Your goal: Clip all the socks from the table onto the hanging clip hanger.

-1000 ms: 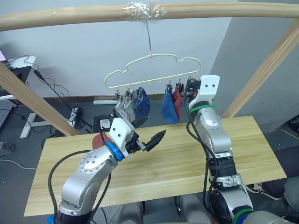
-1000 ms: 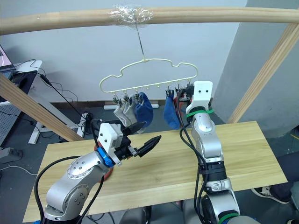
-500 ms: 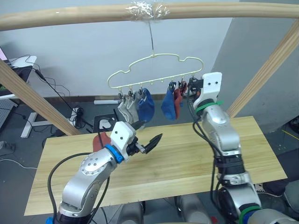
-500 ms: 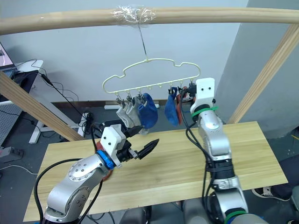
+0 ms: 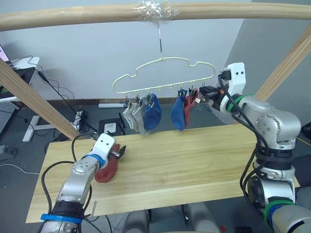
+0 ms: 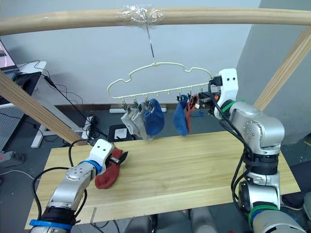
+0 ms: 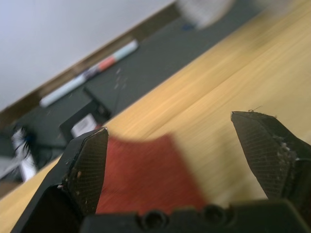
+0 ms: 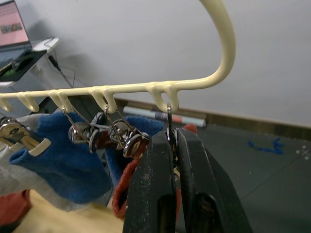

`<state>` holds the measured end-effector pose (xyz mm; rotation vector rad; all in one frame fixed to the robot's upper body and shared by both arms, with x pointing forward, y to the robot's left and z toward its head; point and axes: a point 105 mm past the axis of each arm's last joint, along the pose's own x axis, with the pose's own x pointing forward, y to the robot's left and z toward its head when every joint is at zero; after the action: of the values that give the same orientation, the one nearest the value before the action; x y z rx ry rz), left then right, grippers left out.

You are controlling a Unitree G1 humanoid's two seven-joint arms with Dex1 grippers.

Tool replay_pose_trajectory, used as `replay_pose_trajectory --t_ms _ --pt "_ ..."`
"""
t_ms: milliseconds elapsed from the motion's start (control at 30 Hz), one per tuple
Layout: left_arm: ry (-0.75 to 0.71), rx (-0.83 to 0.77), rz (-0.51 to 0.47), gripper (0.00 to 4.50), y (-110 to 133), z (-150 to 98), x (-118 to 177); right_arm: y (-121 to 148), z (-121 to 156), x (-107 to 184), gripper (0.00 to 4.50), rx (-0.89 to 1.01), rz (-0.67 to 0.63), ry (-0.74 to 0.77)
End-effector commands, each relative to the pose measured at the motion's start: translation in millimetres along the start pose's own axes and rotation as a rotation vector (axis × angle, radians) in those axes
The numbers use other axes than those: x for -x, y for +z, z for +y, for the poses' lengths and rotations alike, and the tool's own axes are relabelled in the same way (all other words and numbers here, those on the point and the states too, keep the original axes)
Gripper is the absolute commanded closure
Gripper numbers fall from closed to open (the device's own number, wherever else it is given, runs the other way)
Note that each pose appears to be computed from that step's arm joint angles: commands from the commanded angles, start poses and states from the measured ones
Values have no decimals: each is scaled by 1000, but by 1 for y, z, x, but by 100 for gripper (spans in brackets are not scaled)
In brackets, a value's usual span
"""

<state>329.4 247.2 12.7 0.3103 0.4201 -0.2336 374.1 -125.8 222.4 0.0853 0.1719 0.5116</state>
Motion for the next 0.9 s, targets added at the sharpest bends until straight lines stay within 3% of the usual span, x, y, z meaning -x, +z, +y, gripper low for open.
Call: replay_pose_trajectory --t_ms 33,267,400,633,767,867,900 --pt "96 53 45 0 -17 21 -2 7 -2 7 447 -2 -14 -15" --pt "9 183 171 0 -48 8 -12 5 0 7 447 -24 -18 -38" --pt "-91 185 205 85 -54 -8 -10 4 1 7 450 -34 -20 -42" --pt "-108 187 189 268 -55 -14 -2 7 -3 6 450 -39 -31 -57" --pt "-131 151 127 358 -43 -18 2 6 -5 4 450 -41 -32 -60" --pt "-181 156 20 444 -17 -30 5 6 -6 4 450 -38 -28 -58" --pt "-209 165 -32 448 -3 -36 7 7 -7 5 450 -37 -28 -58"
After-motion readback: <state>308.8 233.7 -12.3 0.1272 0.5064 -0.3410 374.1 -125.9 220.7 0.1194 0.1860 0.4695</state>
